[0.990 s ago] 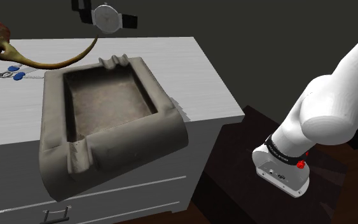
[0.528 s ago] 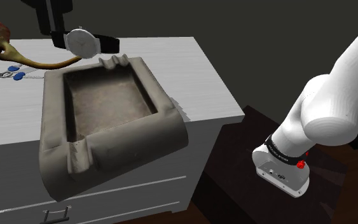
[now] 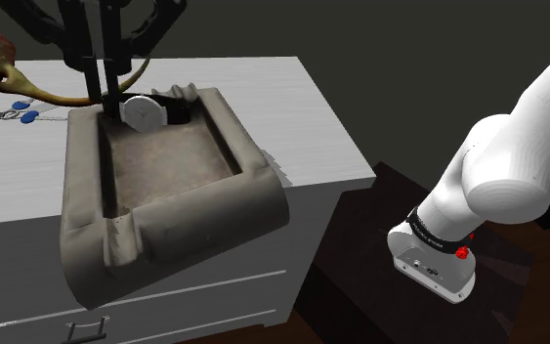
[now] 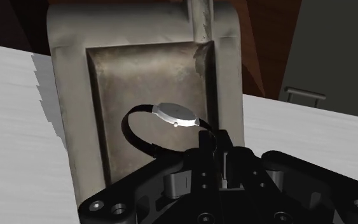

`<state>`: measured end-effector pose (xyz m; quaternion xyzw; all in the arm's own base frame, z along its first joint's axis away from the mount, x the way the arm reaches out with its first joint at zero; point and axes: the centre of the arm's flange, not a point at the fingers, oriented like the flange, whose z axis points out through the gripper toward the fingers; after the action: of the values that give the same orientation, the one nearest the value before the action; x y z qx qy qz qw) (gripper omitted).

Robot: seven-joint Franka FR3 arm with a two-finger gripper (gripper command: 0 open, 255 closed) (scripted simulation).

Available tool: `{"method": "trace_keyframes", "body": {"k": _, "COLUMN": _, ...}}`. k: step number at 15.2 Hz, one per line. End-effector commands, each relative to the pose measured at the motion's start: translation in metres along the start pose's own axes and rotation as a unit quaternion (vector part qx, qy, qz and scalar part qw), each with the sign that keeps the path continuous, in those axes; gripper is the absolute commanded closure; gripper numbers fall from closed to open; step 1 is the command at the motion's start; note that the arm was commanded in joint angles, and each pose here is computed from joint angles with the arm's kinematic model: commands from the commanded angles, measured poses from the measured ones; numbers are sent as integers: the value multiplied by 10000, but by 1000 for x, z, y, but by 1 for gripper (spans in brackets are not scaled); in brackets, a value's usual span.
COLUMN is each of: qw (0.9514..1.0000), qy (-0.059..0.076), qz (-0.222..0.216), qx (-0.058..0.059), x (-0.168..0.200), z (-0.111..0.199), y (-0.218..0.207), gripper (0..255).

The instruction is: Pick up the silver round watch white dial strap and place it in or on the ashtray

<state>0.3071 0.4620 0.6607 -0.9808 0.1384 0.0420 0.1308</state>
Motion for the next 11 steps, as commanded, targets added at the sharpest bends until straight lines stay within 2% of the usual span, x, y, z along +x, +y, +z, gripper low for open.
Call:
{"method": "trace_keyframes", "body": {"k": 1, "qw": 10000, "qy": 1, "qz": 0, "qx": 2, "x": 1, "z": 11, "y": 3, "gripper": 255}}
{"method": "trace_keyframes", "body": {"k": 4, "qw": 10000, "qy": 1, "qz": 0, "qx": 2, "x": 3, "z": 28, "y": 7, "gripper": 255}}
{"method": "trace_keyframes", "body": {"k": 11, "qw": 10000, "qy": 1, "qz": 0, "qx": 2, "x": 3, "z": 28, "y": 7, "gripper": 255}}
